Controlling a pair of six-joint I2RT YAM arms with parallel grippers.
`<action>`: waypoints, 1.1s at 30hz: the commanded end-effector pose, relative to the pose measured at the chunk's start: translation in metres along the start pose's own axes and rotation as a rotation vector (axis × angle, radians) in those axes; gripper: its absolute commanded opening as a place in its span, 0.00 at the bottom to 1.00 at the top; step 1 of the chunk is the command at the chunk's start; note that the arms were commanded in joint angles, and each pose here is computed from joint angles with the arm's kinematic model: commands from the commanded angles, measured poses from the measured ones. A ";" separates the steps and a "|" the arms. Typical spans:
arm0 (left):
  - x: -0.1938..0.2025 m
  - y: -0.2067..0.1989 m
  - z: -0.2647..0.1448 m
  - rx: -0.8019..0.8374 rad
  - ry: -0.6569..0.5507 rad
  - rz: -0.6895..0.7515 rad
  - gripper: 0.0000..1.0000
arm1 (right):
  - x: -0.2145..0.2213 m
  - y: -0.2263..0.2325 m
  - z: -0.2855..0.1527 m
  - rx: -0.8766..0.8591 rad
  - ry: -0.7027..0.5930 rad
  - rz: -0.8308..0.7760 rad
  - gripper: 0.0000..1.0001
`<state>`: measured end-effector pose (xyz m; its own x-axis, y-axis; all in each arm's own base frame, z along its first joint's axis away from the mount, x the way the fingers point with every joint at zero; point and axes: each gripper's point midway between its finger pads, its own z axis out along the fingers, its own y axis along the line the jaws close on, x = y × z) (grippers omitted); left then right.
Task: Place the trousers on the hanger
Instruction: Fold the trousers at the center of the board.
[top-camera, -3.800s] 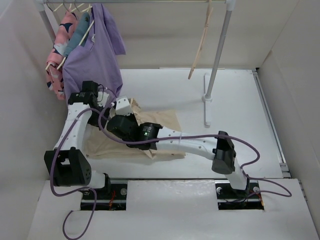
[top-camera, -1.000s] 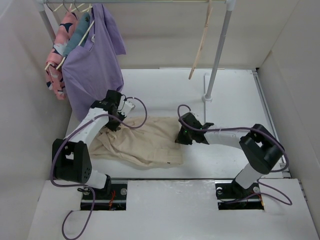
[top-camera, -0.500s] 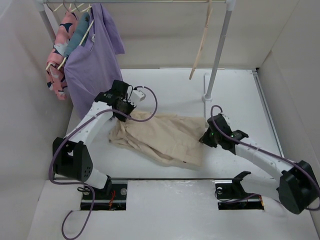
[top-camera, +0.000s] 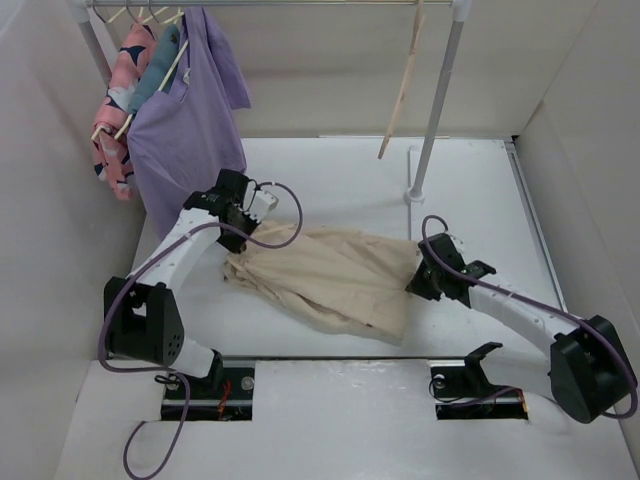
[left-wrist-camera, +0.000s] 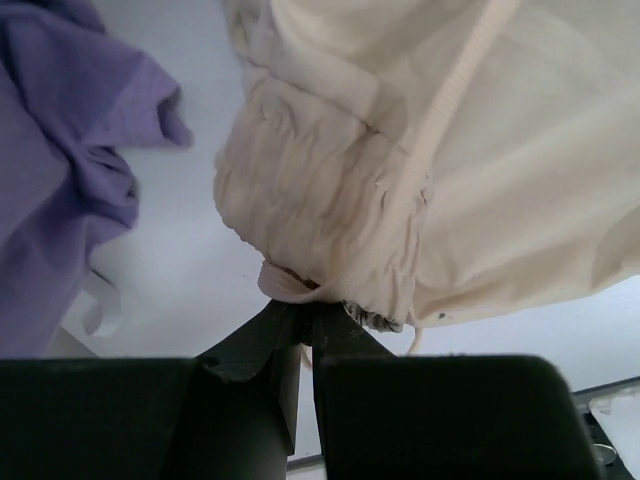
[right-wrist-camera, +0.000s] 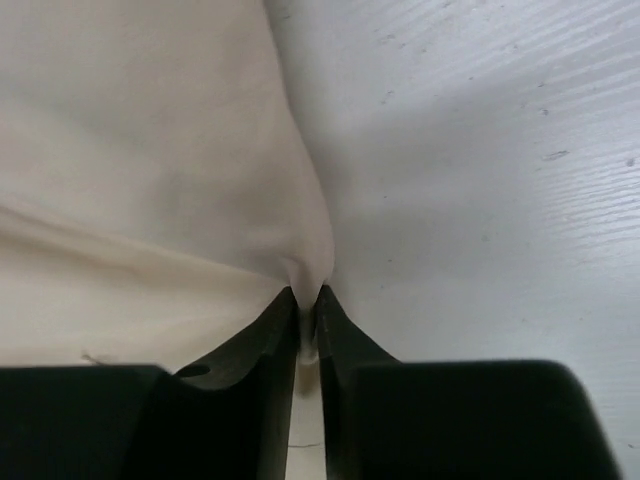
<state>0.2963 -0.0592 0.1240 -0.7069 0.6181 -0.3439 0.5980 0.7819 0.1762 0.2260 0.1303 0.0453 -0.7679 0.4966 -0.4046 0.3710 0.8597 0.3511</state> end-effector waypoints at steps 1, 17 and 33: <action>0.040 0.004 0.027 -0.017 0.147 -0.029 0.00 | -0.010 -0.013 0.003 0.047 -0.031 -0.008 0.20; 0.063 -0.024 0.031 0.097 0.222 -0.071 0.00 | -0.097 0.055 -0.047 -0.121 -0.267 -0.112 0.77; 0.080 -0.025 0.017 0.073 0.243 -0.058 0.00 | -0.114 0.061 0.036 -0.064 -0.092 -0.060 0.37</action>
<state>0.2460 -0.0391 0.0707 -0.8026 0.5780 -0.1475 0.5728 0.8158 0.0803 0.3275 0.1184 0.0555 -0.7860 0.4228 -0.4511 0.3259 0.9033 0.2790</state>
